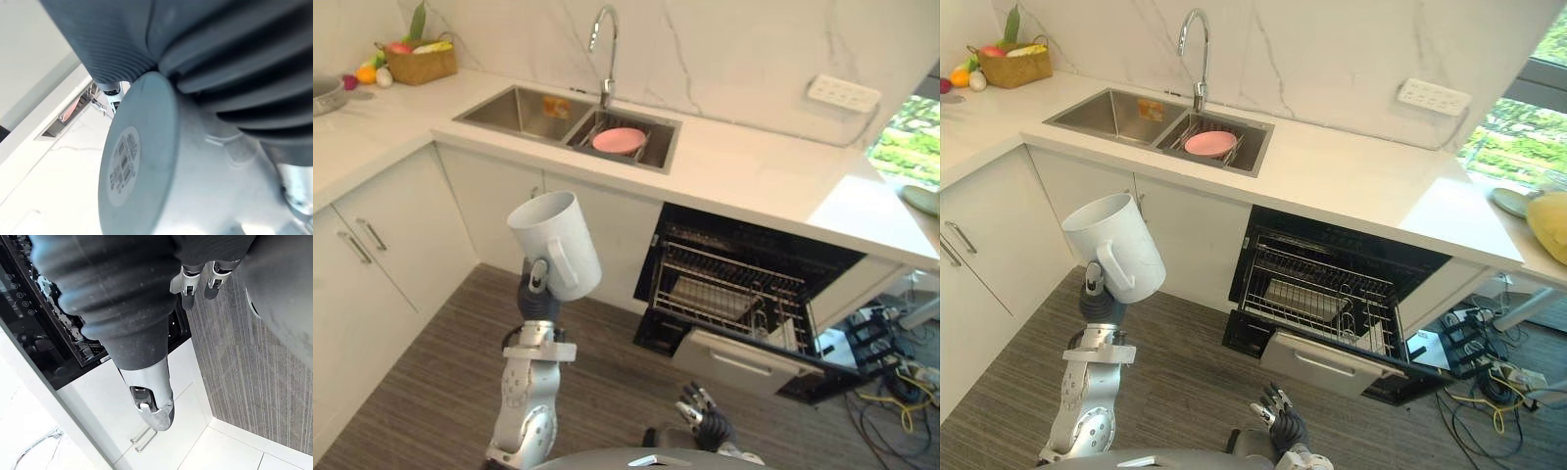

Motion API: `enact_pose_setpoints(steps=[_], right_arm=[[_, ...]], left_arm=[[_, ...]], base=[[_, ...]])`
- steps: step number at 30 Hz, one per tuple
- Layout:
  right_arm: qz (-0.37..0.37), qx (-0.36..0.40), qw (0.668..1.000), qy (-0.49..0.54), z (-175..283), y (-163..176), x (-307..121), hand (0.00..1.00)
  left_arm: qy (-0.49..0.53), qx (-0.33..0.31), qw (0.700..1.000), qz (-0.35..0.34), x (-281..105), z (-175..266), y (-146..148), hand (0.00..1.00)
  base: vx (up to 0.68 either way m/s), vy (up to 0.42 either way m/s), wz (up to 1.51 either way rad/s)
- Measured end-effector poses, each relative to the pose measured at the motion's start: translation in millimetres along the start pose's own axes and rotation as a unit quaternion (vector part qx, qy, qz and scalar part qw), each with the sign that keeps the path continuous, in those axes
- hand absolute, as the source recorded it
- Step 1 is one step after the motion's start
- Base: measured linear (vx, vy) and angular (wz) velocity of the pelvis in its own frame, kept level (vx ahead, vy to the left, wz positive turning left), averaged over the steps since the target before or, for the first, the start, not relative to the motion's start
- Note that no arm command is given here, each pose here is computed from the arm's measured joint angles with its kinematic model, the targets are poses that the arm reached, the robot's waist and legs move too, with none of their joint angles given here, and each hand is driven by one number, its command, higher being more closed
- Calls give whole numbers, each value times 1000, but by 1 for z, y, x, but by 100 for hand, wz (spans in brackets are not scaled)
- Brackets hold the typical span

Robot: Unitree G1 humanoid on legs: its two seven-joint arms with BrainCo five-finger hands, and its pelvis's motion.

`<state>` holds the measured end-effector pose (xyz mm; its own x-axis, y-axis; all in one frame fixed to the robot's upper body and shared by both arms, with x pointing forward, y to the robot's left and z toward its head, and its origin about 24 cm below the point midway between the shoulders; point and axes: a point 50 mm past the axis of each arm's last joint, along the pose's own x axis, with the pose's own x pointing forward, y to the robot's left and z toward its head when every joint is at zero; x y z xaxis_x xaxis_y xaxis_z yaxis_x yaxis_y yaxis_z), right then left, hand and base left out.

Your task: Walk over to the sink, pick up the cup, carry it to the dishwasher, place the cup inside the dishwasher, then close the dishwasher door

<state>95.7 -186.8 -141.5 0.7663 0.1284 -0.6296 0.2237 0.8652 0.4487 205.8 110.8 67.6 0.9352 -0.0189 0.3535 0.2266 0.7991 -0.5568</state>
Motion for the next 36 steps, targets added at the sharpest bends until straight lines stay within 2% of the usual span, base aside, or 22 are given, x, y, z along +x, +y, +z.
enact_pose_setpoints(steps=[4,13,24,29,30,36], right_arm=[[-6,-8,1000,3,4,-8,-2,0],[-34,15,999,0,5,-21,-11,0],[-62,37,997,-12,-5,-29,-23,0],[-68,42,997,-7,-10,-29,-27,0],[-72,28,996,-34,3,-28,-23,0],[-71,30,996,-34,2,-28,-23,0]], left_arm=[[3,10,999,51,-10,0,17,100],[-11,-7,1000,-5,-15,-1,5,100],[-23,18,999,-38,-8,8,10,100],[-18,21,997,-68,0,8,5,100],[24,20,997,-69,3,-6,7,100],[22,22,997,-66,3,-5,8,100]], base=[[389,-298,-50],[153,-191,-45],[159,92,-80],[97,71,-28],[1,12,-15],[-53,-18,-1]])
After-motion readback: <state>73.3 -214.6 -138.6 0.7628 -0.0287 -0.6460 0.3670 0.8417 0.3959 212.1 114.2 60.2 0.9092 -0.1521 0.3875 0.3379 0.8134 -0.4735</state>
